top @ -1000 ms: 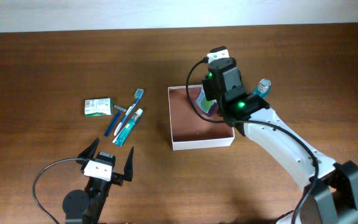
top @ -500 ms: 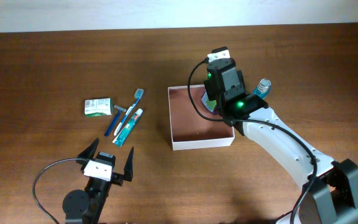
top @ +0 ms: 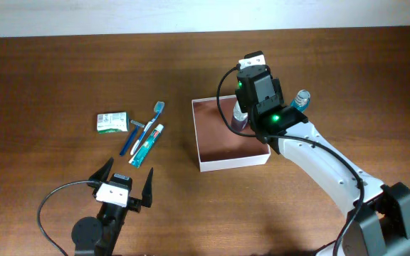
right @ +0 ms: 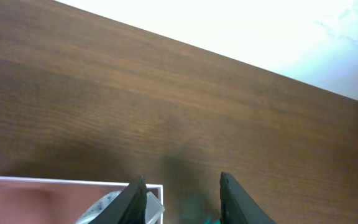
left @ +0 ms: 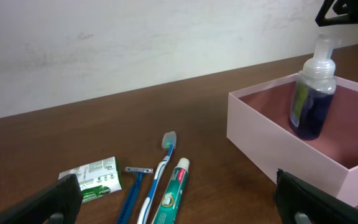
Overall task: Pack container
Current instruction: 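Lower the soap bottle into the box and open the right gripper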
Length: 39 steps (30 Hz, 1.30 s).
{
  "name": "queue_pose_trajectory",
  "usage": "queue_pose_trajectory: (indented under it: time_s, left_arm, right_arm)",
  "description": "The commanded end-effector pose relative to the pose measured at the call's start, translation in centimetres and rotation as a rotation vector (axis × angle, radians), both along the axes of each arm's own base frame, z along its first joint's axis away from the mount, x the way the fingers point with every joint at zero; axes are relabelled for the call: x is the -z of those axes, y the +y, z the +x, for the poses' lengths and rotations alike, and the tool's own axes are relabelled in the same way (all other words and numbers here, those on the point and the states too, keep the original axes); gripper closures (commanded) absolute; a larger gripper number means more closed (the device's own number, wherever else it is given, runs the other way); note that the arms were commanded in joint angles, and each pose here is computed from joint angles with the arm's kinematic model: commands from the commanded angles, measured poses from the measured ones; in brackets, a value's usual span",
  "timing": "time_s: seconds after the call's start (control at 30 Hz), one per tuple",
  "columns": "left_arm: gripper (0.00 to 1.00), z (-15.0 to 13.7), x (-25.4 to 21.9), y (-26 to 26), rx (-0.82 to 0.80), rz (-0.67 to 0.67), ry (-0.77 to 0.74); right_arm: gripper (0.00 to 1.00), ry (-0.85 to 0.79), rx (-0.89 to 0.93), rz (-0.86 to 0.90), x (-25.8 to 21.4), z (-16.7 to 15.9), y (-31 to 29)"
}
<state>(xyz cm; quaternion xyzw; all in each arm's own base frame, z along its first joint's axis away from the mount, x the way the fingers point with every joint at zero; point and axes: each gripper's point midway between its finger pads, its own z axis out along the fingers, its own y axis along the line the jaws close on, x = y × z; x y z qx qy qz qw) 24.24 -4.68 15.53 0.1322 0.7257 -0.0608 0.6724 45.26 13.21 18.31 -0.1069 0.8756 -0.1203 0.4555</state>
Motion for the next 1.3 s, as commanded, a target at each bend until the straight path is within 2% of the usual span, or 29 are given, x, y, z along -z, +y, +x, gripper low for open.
queue_pose_trajectory:
  time_s: [0.0,0.03,0.1,0.23,0.37,0.57,0.67,0.97,1.0,1.03,1.1,1.13,1.17,1.2,1.27]
  left_arm:
    - [0.00,-0.1,0.0,-0.1,0.012,0.014,-0.005]
    - [0.00,-0.1,0.0,-0.1,0.012,0.014,-0.005]
    - [0.00,-0.1,0.0,-0.1,0.012,0.014,-0.005]
    - [0.00,-0.1,0.0,-0.1,0.012,0.014,-0.005]
    - [0.00,-0.1,0.0,-0.1,0.012,0.014,-0.005]
    - [0.00,-0.1,0.0,-0.1,0.012,0.014,-0.005]
    - [0.00,-0.1,0.0,-0.1,0.012,0.014,-0.005]
    - [0.00,-0.1,0.0,-0.1,0.012,0.014,-0.005]
    - [0.00,-0.1,0.0,-0.1,0.012,0.014,-0.005]
    - [0.00,-0.1,0.0,-0.1,0.012,0.014,-0.005]
    - [0.00,-0.1,0.0,-0.1,0.012,0.014,-0.005]
    - [0.00,-0.1,0.0,-0.1,0.012,0.014,-0.005]
    - [0.00,-0.1,0.0,-0.1,0.012,0.014,-0.005]
    - [0.00,-0.1,0.0,-0.1,0.012,0.014,-0.005]
    - [0.00,-0.1,0.0,-0.1,0.012,0.014,-0.005]
  right_arm:
    - [0.67,-0.027,-0.008,0.023,-1.2,0.3,0.5]
    - [0.62,-0.027,-0.015,0.028,-1.2,0.3,0.7]
    - [0.30,-0.035,-0.035,0.048,-1.4,0.5,1.2]
    - [0.03,-0.063,-0.045,0.065,-2.6,0.7,1.5]
    - [0.01,-0.051,-0.112,0.119,-3.7,0.0,2.7]
    - [0.01,0.117,-0.248,0.193,-1.4,-3.2,5.6]
    - [0.02,0.160,-0.272,0.165,-0.7,-4.7,6.7]
    - [0.02,0.114,-0.245,0.010,-1.8,-7.5,8.1]
    - [0.09,0.127,-0.264,0.016,-1.6,-7.8,8.6]
    - [0.26,0.147,-0.289,0.026,-1.3,-8.2,9.1]
    - [0.68,0.180,-0.318,0.039,-0.6,-8.7,9.6]
    - [0.84,0.196,-0.326,0.041,-0.2,-8.8,9.8]
    - [0.93,0.203,-0.324,0.037,0.2,-8.7,9.8]
    - [0.96,0.213,-0.321,0.032,0.7,-8.6,9.8]
    - [0.96,0.234,-0.320,0.021,1.9,-8.3,10.1]
